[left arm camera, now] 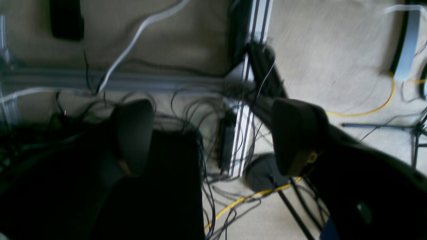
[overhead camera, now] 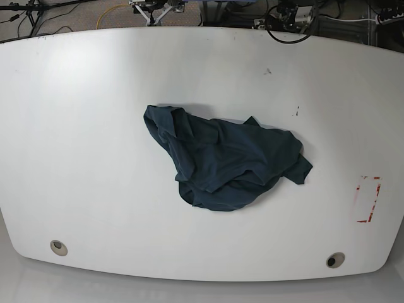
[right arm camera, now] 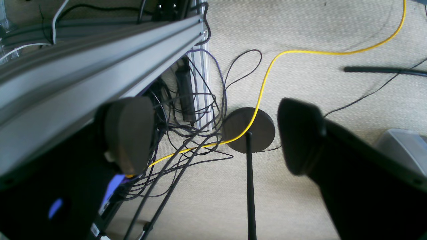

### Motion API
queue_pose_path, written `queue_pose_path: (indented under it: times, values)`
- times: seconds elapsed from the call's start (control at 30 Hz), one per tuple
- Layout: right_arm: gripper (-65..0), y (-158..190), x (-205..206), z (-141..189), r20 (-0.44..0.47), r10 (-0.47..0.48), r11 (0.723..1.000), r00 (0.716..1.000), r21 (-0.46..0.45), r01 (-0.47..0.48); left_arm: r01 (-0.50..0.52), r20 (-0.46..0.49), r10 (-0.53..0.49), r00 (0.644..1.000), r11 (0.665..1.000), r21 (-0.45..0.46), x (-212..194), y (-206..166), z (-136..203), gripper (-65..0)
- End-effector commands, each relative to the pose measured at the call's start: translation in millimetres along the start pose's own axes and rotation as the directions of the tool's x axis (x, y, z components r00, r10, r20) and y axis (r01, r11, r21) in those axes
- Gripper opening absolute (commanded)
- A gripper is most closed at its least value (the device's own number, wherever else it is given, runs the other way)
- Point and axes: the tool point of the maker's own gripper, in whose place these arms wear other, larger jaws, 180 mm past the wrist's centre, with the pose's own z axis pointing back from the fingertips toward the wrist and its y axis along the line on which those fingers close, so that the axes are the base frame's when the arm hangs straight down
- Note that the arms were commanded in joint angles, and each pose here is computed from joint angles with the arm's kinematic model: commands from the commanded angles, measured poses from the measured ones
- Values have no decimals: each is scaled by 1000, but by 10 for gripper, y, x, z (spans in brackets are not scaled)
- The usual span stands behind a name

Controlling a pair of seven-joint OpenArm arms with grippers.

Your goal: Fold the T-shirt properly

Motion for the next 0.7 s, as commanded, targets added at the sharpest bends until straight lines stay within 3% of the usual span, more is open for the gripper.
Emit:
queue_pose_path:
  times: [0.0, 0.13, 0.17, 0.33, 0.67]
  values:
    - [-98, -4, 1, 9, 12, -6, 1000, 1000, 1, 6, 1, 33, -1, 999, 1000, 2, 111, 45, 13, -141]
    - [-98, -8, 17, 13, 19, -4, 1000, 1000, 1, 4, 1, 39, -1, 999, 1000, 5, 128, 59, 22, -141]
    - [-94, 50, 192, -13, 49, 7, 1000, 999, 7, -7, 17, -7, -17, 1000, 1000, 13, -62, 87, 37, -138]
    - [-94, 63, 383, 10, 100, 19, 1000, 995, 8, -20, 29, -18, -29, 999, 999, 33, -133, 226, 79, -138]
    - [-94, 63, 426, 33, 92, 28, 1000, 995, 7, -29, 26, -19, -25, 1000, 999, 36, -145, 246, 85, -138]
